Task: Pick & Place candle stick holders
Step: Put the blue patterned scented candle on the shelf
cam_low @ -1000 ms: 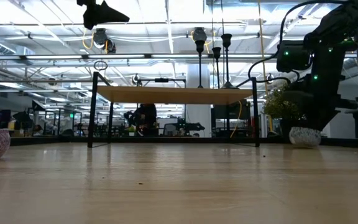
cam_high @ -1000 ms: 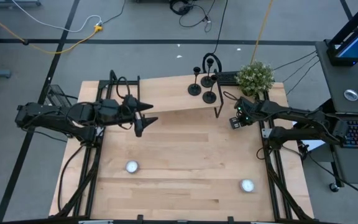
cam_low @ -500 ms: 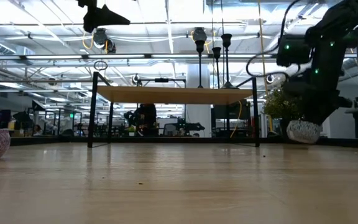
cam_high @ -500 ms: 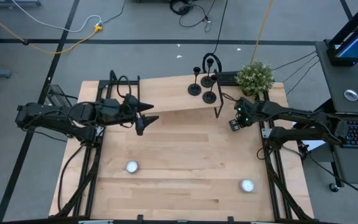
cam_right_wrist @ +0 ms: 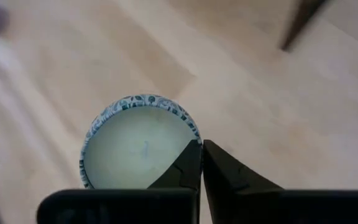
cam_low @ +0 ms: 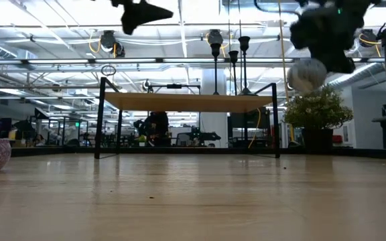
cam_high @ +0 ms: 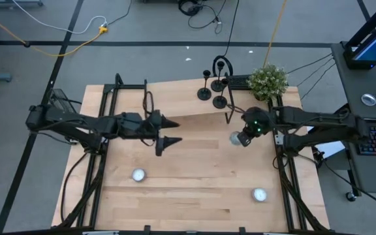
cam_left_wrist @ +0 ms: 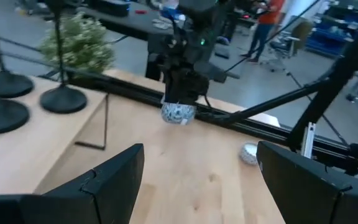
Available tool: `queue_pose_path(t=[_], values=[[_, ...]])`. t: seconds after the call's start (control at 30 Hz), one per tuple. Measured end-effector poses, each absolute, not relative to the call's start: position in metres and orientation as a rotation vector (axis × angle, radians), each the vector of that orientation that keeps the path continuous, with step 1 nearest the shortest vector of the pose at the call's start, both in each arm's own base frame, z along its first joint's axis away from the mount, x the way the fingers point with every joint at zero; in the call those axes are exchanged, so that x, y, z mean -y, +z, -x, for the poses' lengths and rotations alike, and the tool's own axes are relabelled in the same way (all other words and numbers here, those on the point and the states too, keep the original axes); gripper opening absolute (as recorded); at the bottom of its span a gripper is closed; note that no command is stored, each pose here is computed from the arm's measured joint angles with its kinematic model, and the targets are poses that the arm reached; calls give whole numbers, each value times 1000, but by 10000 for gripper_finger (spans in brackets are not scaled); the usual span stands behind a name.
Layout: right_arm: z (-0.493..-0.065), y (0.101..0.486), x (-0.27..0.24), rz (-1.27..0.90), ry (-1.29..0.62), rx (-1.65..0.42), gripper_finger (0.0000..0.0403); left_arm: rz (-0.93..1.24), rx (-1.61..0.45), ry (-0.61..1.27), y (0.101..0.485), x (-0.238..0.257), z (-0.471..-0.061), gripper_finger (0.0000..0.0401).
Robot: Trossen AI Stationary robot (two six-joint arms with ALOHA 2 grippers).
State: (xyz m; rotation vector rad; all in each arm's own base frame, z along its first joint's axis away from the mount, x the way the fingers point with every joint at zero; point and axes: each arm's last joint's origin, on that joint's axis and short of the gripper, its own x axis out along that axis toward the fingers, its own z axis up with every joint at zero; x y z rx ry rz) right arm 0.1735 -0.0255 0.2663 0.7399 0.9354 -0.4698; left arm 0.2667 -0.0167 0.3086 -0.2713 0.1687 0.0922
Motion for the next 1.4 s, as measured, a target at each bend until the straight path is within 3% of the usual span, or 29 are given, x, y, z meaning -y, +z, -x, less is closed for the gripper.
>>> queue_pose_path(t=[0.2,0.53,0.77,1.4], values=[[-200,290,5,-695,-384,-931,0,253,-149,-23,294,22,-291,319],[-252,293,-17,-598,-286,-1012,0,265,-187,-147,276,29,-323,319],[-277,303,-28,-564,-197,-957,0,274,-224,-219,271,33,-344,319],[-284,311,-44,-585,-158,-873,0,390,-323,-249,245,36,-377,320]])
